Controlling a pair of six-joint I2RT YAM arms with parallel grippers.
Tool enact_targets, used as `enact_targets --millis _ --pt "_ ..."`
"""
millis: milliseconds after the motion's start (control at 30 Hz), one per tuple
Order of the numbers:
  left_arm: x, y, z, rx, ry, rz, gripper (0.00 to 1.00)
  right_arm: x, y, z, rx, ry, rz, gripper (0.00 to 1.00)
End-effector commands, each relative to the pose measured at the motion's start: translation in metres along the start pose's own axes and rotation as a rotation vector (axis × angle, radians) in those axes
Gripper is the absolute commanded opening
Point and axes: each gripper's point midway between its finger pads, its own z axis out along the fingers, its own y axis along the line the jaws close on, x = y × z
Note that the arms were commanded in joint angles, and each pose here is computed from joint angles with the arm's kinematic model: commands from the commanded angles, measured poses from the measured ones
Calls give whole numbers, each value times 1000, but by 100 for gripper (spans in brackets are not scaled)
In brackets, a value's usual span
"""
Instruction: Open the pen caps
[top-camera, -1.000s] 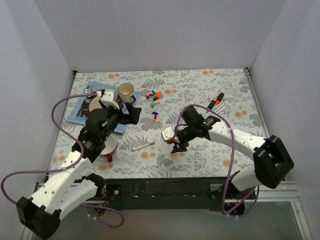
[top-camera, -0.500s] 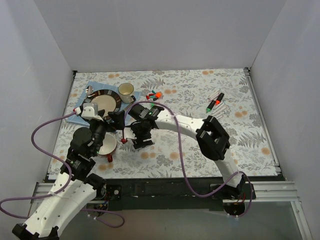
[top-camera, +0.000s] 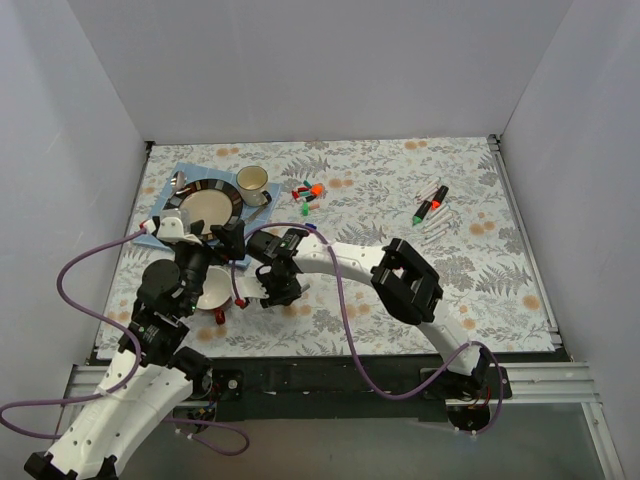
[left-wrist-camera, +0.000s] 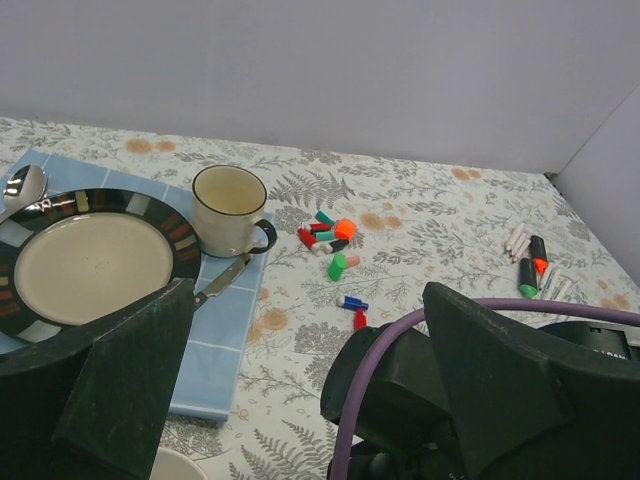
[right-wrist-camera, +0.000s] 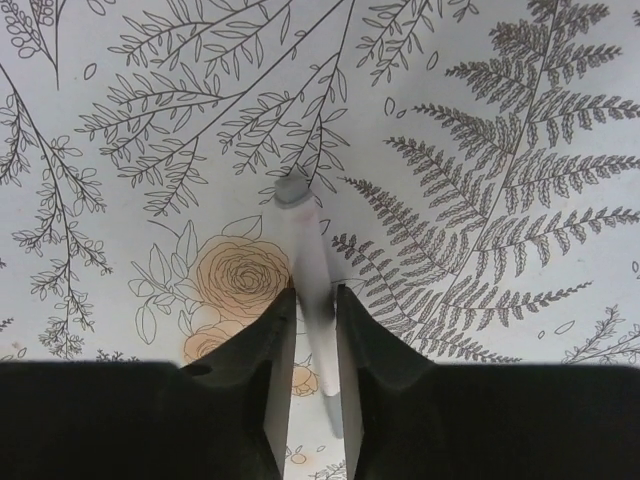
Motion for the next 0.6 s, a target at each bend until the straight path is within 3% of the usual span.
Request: enact_targets --millis 0,100,267,433,567 --pt "2 1 1 -2 -2 12 98 33 13 18 -43 114 55 18" --pt "7 -9 3 56 18 17 98 48 20 17 -24 136 84 2" --pt "11 -26 0 152 39 7 98 66 29 -4 4 59 166 1" --pt "16 -40 -3 226 45 -44 98 47 36 -64 33 -214 275 1" --pt "34 -82 -16 461 138 -125 98 45 33 -112 95 -437 389 1"
